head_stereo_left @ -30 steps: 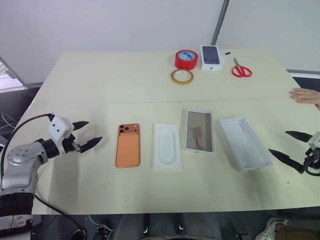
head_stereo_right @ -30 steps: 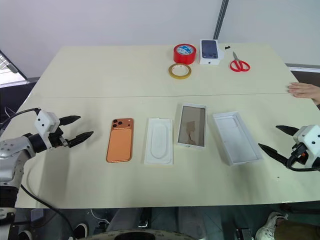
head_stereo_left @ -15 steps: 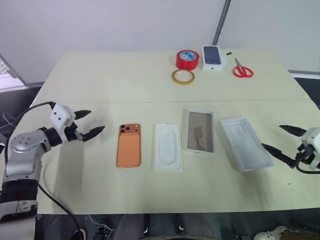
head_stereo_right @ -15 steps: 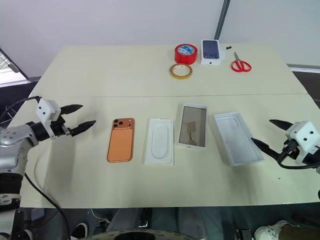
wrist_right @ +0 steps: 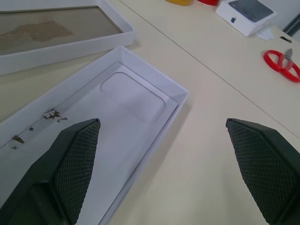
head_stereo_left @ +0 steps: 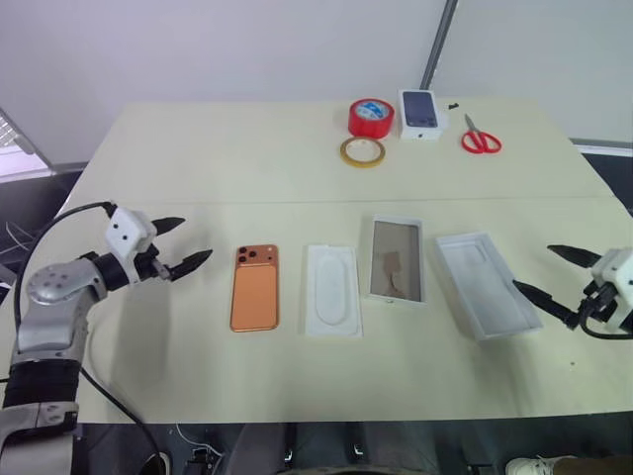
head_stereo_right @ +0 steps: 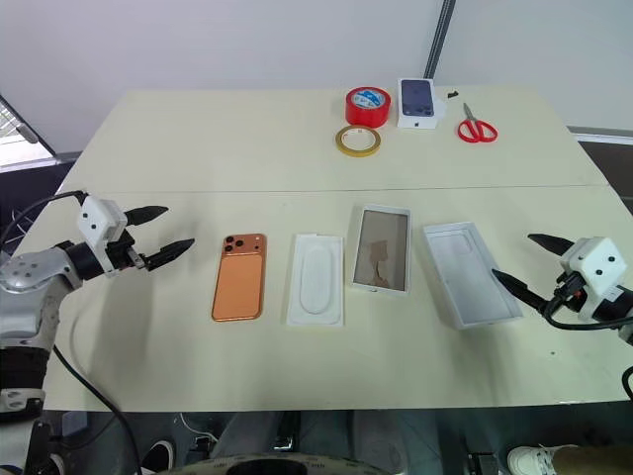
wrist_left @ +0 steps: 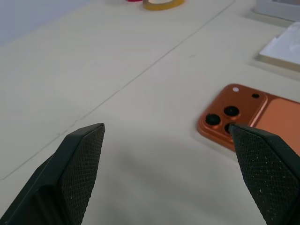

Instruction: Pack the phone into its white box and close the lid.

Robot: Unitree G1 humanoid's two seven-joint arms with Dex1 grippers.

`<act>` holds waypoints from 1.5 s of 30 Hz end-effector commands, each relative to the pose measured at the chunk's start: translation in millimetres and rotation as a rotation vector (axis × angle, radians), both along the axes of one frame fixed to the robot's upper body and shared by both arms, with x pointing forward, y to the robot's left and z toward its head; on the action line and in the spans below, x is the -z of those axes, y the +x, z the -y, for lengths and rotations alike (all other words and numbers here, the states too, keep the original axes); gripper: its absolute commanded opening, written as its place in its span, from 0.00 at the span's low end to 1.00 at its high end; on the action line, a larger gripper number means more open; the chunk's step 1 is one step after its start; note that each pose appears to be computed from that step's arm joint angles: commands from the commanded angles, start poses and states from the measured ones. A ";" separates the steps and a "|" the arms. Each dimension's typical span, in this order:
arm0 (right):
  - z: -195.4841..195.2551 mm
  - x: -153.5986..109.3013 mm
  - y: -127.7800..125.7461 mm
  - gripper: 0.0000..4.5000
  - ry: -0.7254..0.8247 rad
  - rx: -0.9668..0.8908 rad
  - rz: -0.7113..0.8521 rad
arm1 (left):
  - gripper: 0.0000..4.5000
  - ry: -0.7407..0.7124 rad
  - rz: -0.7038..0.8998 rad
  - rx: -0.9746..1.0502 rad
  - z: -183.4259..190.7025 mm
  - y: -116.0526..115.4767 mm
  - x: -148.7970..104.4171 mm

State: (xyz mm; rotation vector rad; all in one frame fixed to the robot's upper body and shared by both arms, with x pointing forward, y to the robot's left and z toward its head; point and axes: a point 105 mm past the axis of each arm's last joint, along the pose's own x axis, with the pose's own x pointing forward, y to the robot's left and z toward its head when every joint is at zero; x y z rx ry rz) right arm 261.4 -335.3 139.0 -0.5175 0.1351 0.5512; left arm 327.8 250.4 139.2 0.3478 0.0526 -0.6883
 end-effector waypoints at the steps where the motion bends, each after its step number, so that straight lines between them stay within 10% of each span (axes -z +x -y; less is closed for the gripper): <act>1: -19.6 -16.1 1.4 1.00 -0.039 -0.096 0.023 | 0.99 -0.084 -0.031 0.057 21.3 -4.9 -15.3; 23: -146.9 -16.7 10.4 1.00 -0.049 -0.522 0.068 | 0.99 -0.452 -0.968 0.271 141.1 -37.2 16.2; 40: -148.2 -15.8 12.6 1.00 -0.055 -0.459 0.128 | 0.99 -0.352 -1.166 0.256 173.8 -41.9 46.7; 45: -146.1 -15.5 11.8 1.00 -0.065 -0.446 0.132 | 0.60 -0.340 -1.201 0.177 168.8 -38.7 63.3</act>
